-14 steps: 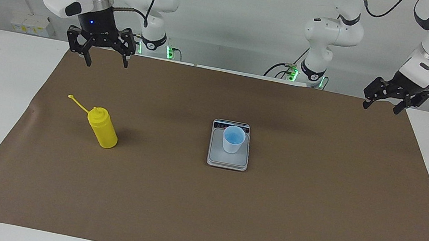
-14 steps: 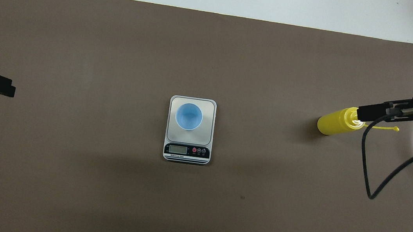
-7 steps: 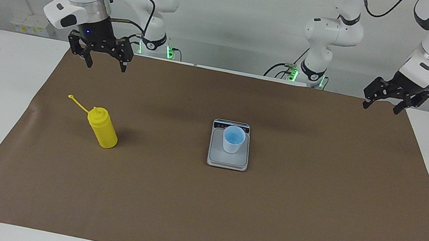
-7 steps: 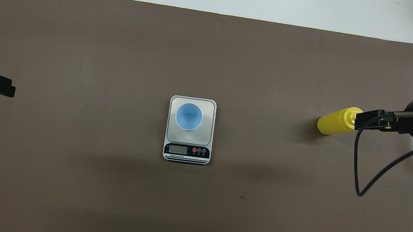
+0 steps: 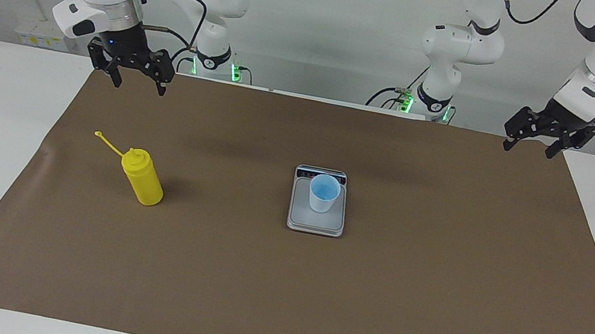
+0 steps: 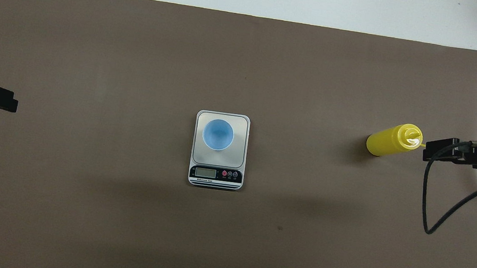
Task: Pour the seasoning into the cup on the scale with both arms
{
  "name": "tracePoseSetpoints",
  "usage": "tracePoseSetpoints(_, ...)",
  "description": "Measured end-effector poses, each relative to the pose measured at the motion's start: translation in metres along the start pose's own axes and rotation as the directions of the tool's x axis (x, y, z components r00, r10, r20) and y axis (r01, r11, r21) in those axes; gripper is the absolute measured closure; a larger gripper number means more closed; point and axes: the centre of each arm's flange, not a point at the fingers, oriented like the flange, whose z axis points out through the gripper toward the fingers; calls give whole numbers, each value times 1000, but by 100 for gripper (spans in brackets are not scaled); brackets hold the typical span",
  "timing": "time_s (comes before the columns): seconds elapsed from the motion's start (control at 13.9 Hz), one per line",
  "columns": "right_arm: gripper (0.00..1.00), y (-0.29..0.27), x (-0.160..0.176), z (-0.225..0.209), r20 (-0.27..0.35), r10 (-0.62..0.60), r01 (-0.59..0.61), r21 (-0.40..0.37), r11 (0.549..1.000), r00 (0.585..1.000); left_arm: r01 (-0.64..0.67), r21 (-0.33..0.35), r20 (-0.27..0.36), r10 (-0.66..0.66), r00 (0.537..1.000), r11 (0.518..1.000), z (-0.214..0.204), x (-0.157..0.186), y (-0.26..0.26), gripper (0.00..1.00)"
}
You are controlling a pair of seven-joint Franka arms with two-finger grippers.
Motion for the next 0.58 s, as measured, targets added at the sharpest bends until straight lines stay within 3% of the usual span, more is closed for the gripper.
tracePoseSetpoints(0.58,0,-3,-3,-14,-5,1,-1,-28,1000,1000,0,0,0,0,1000,1000,0,0,0,0)
